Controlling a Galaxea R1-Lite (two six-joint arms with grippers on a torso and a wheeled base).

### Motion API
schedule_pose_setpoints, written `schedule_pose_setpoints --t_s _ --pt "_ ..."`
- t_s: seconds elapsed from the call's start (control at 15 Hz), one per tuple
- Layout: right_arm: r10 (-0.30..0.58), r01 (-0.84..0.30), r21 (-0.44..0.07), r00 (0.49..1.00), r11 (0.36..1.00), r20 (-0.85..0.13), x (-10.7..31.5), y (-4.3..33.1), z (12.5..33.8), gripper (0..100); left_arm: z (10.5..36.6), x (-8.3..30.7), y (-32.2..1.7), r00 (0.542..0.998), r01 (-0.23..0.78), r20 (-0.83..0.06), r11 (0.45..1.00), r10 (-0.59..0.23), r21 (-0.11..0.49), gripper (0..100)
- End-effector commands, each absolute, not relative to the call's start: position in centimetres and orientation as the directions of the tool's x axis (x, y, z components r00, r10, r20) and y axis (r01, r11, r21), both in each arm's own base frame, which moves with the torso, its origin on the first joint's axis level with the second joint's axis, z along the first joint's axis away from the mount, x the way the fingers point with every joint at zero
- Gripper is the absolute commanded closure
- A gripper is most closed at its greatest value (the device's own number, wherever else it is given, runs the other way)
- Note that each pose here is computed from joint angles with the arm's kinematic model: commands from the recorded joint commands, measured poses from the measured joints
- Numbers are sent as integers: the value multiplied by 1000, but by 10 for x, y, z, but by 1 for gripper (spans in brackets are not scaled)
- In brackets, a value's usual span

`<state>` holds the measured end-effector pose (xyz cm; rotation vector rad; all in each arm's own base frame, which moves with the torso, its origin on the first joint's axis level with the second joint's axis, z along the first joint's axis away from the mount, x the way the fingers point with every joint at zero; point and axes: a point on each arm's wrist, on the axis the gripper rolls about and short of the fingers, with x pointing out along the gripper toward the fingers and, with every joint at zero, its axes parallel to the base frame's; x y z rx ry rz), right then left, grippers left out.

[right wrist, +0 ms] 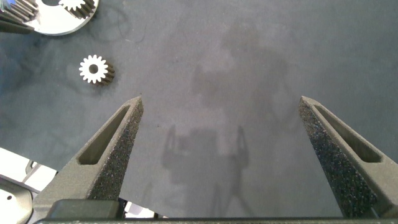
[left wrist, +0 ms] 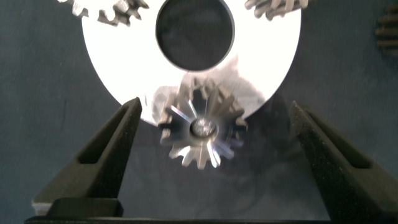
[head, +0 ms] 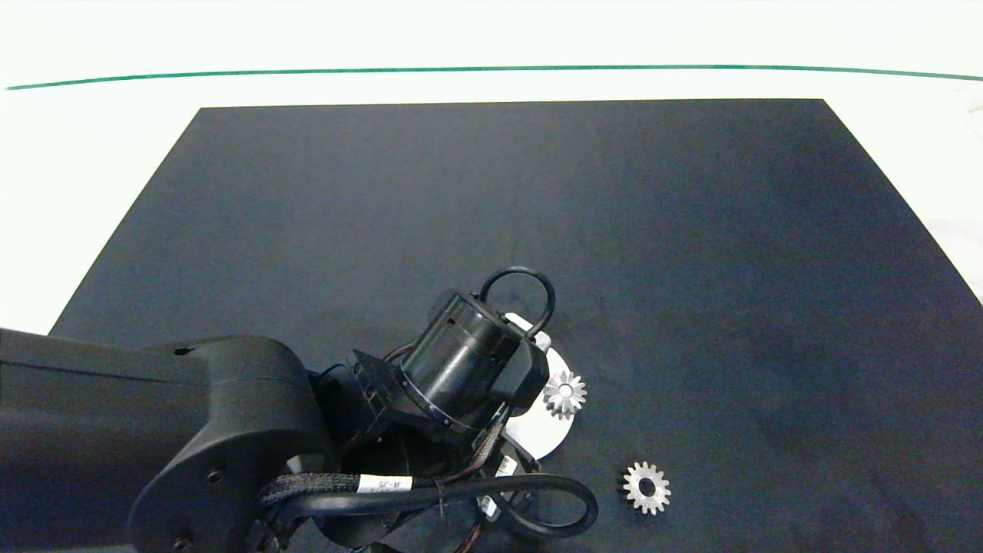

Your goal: Remove an incorrectly installed larger gear and replace it with the correct smaller gear

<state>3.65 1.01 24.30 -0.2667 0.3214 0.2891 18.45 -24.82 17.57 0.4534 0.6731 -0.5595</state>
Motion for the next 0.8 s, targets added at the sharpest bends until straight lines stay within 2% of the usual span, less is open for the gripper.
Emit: schedule_pose_setpoints --t_s 0.07,0.8 --pt "235 -321 -212 906 923 -351 37 10 242 0 170 185 -249 642 613 -697 760 -320 216 8" --pt "250 -338 -213 901 917 -355 37 11 240 0 170 184 -249 641 618 -697 755 -322 220 29"
